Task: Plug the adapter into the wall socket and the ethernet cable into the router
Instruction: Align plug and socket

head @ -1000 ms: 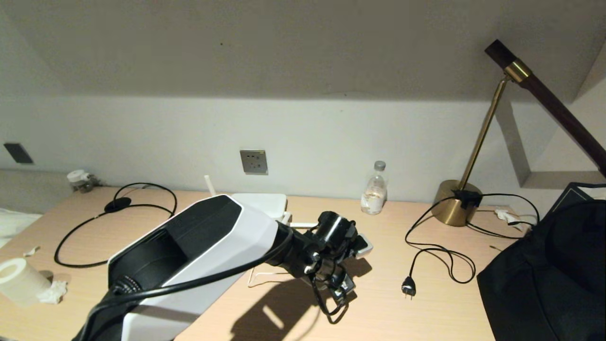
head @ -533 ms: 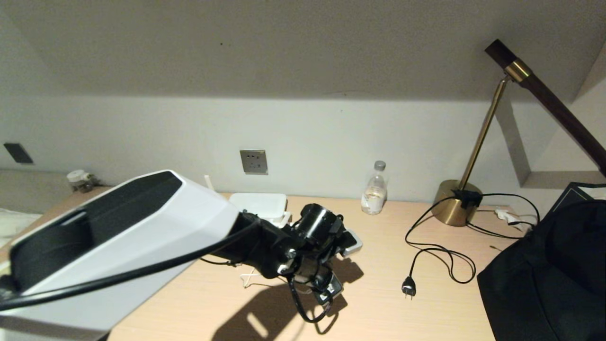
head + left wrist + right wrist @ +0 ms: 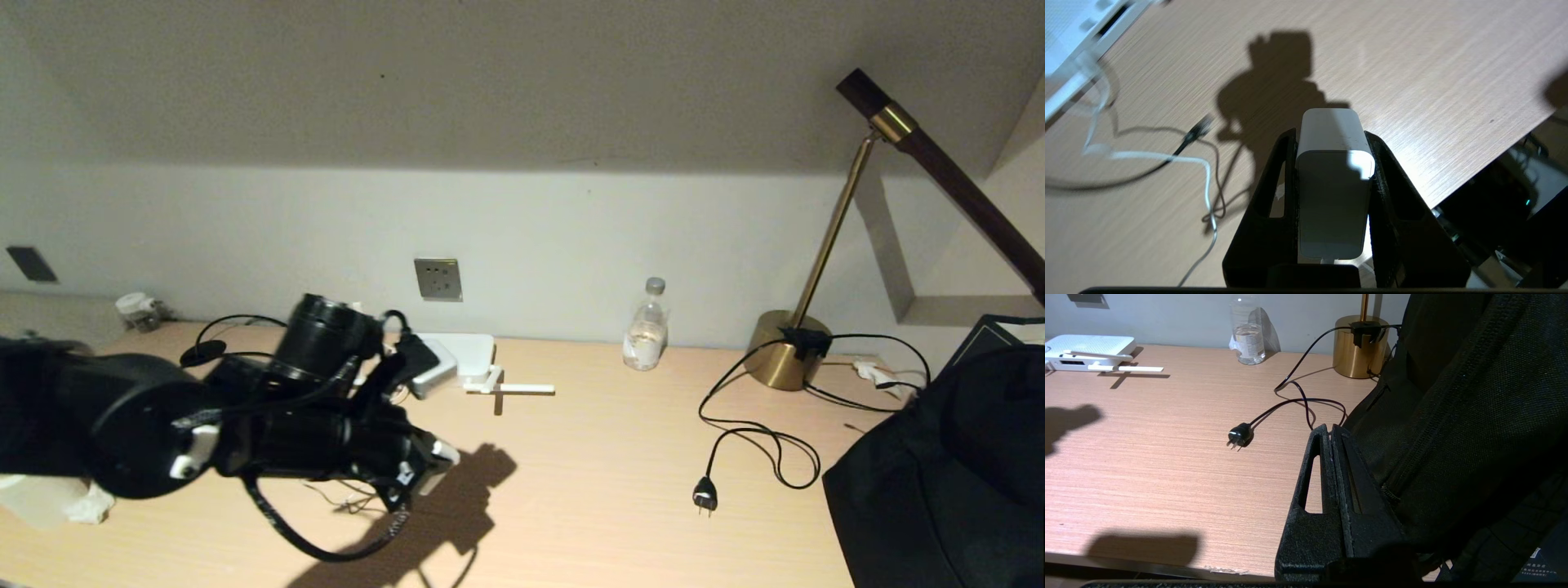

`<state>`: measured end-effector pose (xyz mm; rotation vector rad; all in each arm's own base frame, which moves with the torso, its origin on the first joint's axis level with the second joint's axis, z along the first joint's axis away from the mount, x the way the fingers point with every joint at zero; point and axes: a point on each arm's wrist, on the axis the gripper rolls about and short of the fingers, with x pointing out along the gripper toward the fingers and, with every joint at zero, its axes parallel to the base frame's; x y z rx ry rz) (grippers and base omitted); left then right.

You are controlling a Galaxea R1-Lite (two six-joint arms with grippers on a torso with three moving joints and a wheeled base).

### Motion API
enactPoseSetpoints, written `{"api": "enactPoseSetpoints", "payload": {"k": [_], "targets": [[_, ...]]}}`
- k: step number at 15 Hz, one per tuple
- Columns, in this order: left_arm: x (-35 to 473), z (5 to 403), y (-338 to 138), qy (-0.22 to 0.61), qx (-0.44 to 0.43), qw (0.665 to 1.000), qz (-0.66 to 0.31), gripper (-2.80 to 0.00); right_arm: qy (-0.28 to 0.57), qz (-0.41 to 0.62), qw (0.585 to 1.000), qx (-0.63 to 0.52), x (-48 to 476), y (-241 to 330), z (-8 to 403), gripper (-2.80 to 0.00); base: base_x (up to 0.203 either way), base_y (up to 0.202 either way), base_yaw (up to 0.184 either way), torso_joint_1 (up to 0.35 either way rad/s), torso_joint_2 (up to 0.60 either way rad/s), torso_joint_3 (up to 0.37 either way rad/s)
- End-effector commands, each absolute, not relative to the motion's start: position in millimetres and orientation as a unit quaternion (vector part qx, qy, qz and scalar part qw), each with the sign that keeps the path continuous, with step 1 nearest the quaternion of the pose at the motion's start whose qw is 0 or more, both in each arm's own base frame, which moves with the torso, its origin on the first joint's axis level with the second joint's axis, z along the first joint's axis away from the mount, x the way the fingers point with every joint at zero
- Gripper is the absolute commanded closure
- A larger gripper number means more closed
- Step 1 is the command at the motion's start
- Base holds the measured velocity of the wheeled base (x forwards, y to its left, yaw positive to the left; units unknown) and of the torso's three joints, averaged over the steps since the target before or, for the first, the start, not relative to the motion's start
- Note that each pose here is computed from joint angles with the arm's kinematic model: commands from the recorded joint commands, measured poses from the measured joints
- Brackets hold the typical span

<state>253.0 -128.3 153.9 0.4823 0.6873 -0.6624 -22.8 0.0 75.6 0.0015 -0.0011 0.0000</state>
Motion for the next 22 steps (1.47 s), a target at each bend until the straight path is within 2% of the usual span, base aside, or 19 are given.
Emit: {"api": "enactPoseSetpoints", "payload": {"k": [1, 3, 6, 9, 14, 22], "targets": [[236, 177, -92, 0.297, 0.203, 0.888, -0.286, 0.0, 0.0, 0.0, 1.0, 0.001, -23, 0, 76, 0.0, 0.0, 0.0, 0.0, 0.0, 0.0, 0.0], [241, 178, -71, 0.297, 0.168, 0.904, -0.258, 0.0, 0.0, 0.0, 1.0, 0.001, -23, 0, 76, 0.0, 0.0, 0.0, 0.0, 0.0, 0.0, 0.0], [271, 169, -71, 0.278, 0.085, 0.936, -0.2, 0.0, 0.0, 0.0, 1.0, 0.001, -23, 0, 76, 0.0, 0.0, 0.0, 0.0, 0.0, 0.0, 0.0], [307, 143, -75, 0.243, 0.043, 0.956, -0.157, 0.0, 0.0, 0.0, 1.0, 0.001, -23, 0, 76, 0.0, 0.0, 0.0, 0.0, 0.0, 0.0, 0.0], [368, 92, -74, 0.148, 0.03, 0.982, -0.113, 0.0, 0.0, 0.0, 1.0, 0.001, -23, 0, 76, 0.0, 0.0, 0.0, 0.0, 0.0, 0.0, 0.0], [429, 78, -71, 0.046, 0.022, 0.995, -0.087, 0.0, 0.0, -0.001, 1.0, 0.001, -23, 0, 76, 0.0, 0.0, 0.0, 0.0, 0.0, 0.0, 0.0]]}}
